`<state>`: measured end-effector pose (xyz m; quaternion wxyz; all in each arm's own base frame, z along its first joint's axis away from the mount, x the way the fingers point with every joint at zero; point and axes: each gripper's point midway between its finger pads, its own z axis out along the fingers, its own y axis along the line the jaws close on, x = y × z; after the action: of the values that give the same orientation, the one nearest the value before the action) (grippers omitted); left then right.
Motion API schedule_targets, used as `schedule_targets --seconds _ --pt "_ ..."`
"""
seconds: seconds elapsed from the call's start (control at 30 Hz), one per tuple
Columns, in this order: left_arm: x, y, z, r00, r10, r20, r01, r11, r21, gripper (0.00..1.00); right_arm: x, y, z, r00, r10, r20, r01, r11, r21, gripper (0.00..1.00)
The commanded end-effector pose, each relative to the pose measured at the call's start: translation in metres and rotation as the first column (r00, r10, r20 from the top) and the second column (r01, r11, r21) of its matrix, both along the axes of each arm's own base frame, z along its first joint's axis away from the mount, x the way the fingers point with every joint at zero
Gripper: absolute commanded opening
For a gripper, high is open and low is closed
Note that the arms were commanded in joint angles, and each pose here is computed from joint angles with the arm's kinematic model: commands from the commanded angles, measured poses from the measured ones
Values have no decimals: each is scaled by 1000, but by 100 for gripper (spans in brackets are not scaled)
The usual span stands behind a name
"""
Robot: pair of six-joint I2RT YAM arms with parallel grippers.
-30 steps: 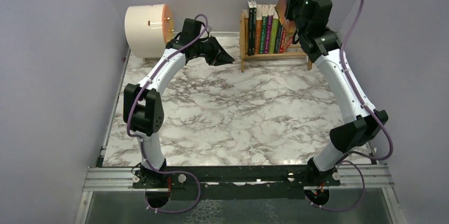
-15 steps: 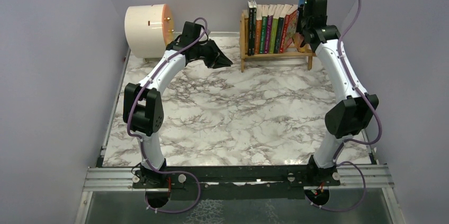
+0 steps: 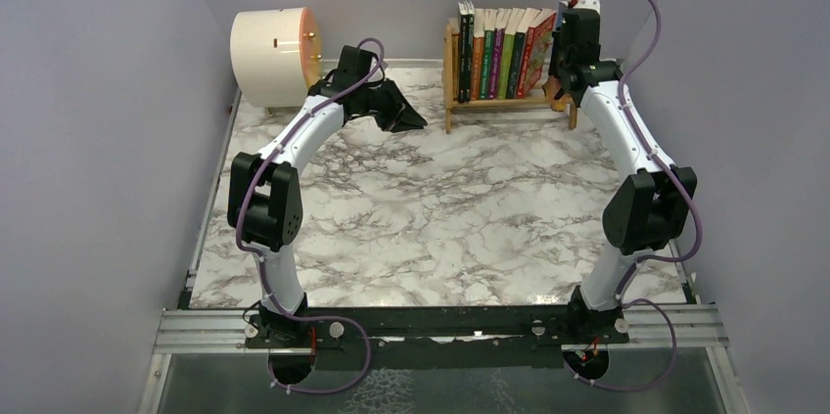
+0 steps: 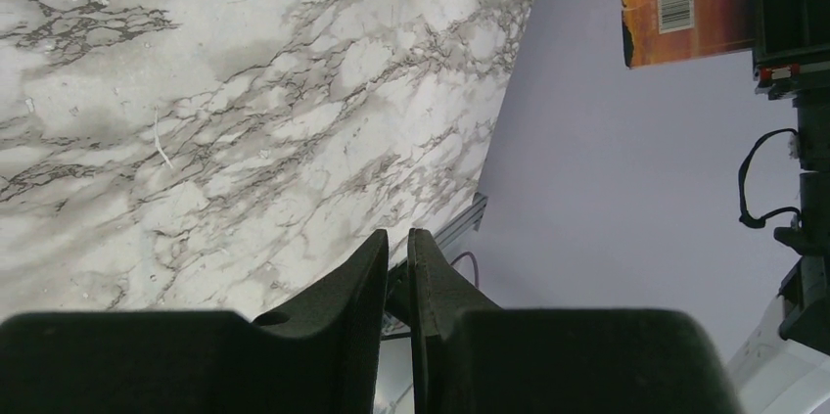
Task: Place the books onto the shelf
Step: Place the book on the shelf.
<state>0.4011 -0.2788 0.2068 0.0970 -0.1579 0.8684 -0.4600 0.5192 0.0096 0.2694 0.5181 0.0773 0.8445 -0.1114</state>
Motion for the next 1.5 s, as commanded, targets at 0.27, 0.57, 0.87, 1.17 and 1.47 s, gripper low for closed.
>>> schedule_targets --seconds 0.27,0.57,0.87,1.17,1.47 --pt "44 25 -4 964 -11 265 -61 963 262 7 33 1 69 956 8 294 -17 999 27 1" --pt "62 52 -3 914 -59 400 -129 895 427 7 51 3 47 957 25 287 -33 999 23 1" --pt "54 69 -4 905 -48 423 -185 850 493 8 62 -7 31 960 -26 278 20 1000 23 1" --pt "38 70 5 892 -21 452 -209 868 452 8 81 -16 24 955 -64 290 70 997 -11 1" --pt "33 69 4 880 3 474 -229 878 420 8 105 -30 14 945 -79 318 87 996 -11 1"
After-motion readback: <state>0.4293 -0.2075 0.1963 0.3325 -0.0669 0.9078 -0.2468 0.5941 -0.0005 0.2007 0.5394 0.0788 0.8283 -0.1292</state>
